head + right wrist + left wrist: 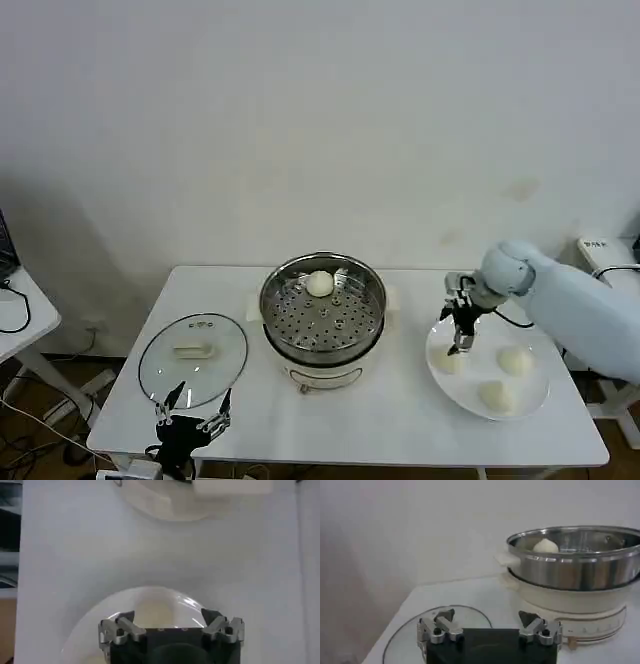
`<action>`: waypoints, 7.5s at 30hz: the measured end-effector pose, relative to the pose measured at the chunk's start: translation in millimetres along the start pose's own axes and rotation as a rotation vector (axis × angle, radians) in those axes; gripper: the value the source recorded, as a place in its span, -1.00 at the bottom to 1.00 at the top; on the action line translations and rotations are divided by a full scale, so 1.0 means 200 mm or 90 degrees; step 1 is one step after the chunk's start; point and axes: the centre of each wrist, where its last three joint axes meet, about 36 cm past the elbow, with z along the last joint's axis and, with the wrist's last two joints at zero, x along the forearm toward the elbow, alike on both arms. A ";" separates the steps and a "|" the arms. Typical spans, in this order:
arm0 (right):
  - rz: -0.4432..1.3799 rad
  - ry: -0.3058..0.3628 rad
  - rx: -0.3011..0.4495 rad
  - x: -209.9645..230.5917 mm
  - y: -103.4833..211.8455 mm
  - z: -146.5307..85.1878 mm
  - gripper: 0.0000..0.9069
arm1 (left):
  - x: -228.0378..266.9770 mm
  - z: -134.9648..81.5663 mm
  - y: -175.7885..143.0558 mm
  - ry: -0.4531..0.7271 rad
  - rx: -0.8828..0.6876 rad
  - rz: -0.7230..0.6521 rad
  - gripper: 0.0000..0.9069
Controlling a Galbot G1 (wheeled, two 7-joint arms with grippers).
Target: Take steamed baozi put them in steamer then cover it.
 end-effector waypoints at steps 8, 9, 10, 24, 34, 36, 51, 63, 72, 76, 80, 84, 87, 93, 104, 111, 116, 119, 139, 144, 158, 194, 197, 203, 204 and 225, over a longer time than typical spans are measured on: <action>-0.007 0.011 -0.008 -0.09 0.00 0.02 1.00 | -0.02 0.00 0.00 0.000 0.002 0.000 1.00; -0.008 0.012 -0.008 -0.10 0.00 0.02 1.00 | -0.02 0.01 0.00 0.001 0.002 0.001 1.00; -0.007 0.013 -0.008 -0.11 0.00 0.02 1.00 | -0.02 0.01 0.00 0.001 0.002 0.000 1.00; -0.012 0.033 -0.009 -0.19 0.02 0.06 1.00 | -0.03 0.03 0.00 0.009 0.007 0.001 1.00; -0.009 0.033 -0.011 -0.22 0.02 0.07 1.00 | -0.03 0.03 0.00 0.010 0.007 0.001 1.00; -0.007 0.032 -0.012 -0.23 0.02 0.07 0.78 | -0.03 0.04 0.00 0.010 0.006 0.001 1.00; 0.002 0.029 -0.021 -0.22 0.01 0.09 0.22 | -0.03 0.04 0.00 0.011 0.007 0.000 1.00; 0.034 0.019 -0.038 -0.01 -0.04 0.17 0.22 | -0.05 0.03 -0.01 0.005 0.011 0.002 1.00; 0.084 -0.016 -0.050 0.39 -0.15 0.14 0.22 | -0.05 0.01 0.00 -0.007 0.010 -0.003 1.00; 0.099 -0.042 -0.039 0.56 -0.18 0.04 0.22 | -0.07 0.00 0.00 -0.013 0.009 0.001 1.00; 0.103 -0.076 -0.024 0.70 -0.20 -0.11 0.22 | -0.08 -0.02 0.01 -0.021 0.010 0.001 1.00; 0.096 -0.110 -0.009 0.81 -0.21 -0.29 0.22 | -0.08 -0.03 0.01 -0.027 0.009 -0.002 1.00; 0.087 -0.130 0.005 0.87 -0.23 -0.43 0.24 | -0.08 -0.04 0.02 -0.031 0.010 -0.008 1.00; 0.064 -0.146 0.036 0.91 -0.28 -0.72 0.22 | -0.07 -0.05 0.01 -0.037 0.015 -0.017 1.00; 0.024 -0.139 0.069 0.79 -0.34 -1.20 0.22 | -0.08 -0.07 0.02 -0.049 0.015 -0.030 1.00; 0.004 -0.135 0.077 0.65 -0.35 -1.41 0.22 | -0.08 -0.07 0.02 -0.051 0.018 -0.028 1.00; -0.004 -0.132 0.081 0.55 -0.35 -1.55 0.22 | -0.08 -0.06 0.01 -0.051 0.021 -0.026 1.00; -0.009 -0.131 0.083 0.49 -0.34 -1.62 0.22 | -0.09 -0.06 0.02 -0.051 0.022 -0.025 1.00; -0.036 -0.092 0.096 0.24 -0.29 -1.77 0.24 | -0.11 -0.04 0.02 -0.049 0.027 -0.025 1.00; -0.037 -0.086 0.098 0.21 -0.28 -1.78 0.24 | -0.12 -0.04 0.02 -0.048 0.027 -0.025 1.00; -0.030 -0.081 0.100 0.21 -0.27 -1.78 1.00 | -0.13 -0.03 0.02 -0.047 0.029 -0.024 1.00; 0.041 -0.020 0.094 0.84 -0.09 -0.52 1.00 | -0.10 -0.05 0.04 -0.046 0.030 -0.019 1.00; 0.037 0.000 0.093 0.79 -0.03 -0.38 1.00 | -0.10 -0.05 0.02 -0.044 0.032 -0.018 1.00; 0.033 0.031 0.084 0.68 0.07 -0.14 1.00 | -0.09 -0.03 0.00 -0.035 0.032 -0.016 1.00; 0.030 0.033 0.084 0.66 0.08 -0.12 1.00 | -0.08 -0.03 0.00 -0.035 0.032 -0.016 1.00; -0.039 0.071 0.047 0.19 0.29 0.27 1.00 | -0.06 -0.01 -0.01 -0.022 0.029 -0.021 1.00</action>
